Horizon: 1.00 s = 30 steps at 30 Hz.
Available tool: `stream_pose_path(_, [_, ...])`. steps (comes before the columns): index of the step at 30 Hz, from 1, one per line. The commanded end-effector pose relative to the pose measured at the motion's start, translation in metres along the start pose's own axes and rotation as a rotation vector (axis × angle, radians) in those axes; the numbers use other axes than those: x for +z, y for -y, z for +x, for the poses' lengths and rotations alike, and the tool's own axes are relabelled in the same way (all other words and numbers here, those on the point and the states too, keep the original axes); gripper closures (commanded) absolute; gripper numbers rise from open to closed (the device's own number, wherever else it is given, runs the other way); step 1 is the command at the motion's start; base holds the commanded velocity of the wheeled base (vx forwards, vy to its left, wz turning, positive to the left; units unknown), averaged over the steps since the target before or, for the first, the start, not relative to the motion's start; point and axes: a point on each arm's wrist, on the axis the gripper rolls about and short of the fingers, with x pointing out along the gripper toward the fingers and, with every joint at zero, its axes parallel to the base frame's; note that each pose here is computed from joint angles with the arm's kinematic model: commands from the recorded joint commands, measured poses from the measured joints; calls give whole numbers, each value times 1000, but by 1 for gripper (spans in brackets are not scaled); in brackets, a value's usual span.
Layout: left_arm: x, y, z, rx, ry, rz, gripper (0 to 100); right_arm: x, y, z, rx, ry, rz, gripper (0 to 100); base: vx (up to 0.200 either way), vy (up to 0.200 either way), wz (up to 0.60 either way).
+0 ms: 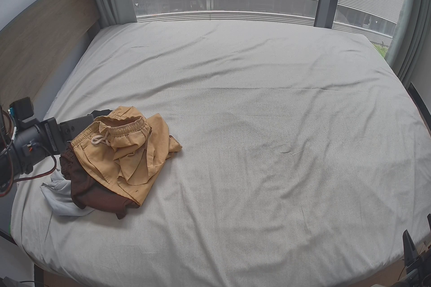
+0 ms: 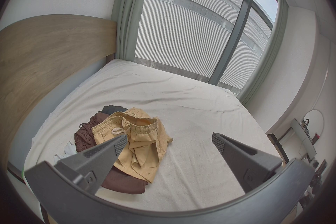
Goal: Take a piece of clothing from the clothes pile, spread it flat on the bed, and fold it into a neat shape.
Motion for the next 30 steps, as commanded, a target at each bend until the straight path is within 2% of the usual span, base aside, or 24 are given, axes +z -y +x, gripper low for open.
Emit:
stream_pose_path(1, [0, -10, 32, 18, -47, -14, 0, -5, 0, 0, 0, -6, -1, 0, 0, 0, 0])
stream_pose_path(11, [10, -17, 71, -9, -79, 1, 0, -5, 0, 0, 0, -6, -1, 0, 0, 0, 0])
stream_pose_path(19, [7, -23, 103, -26, -120, -1, 0, -5, 0, 0, 2, -6, 1, 0, 0, 0, 0])
stream_pose_path(25, [8, -30, 127, -40, -101, -6, 0, -5, 0, 0, 2, -6, 1, 0, 0, 0, 0])
stream_pose_path(30, [5, -33, 145, -50, -118, -10, 0, -5, 0, 0, 2, -6, -1, 0, 0, 0, 0])
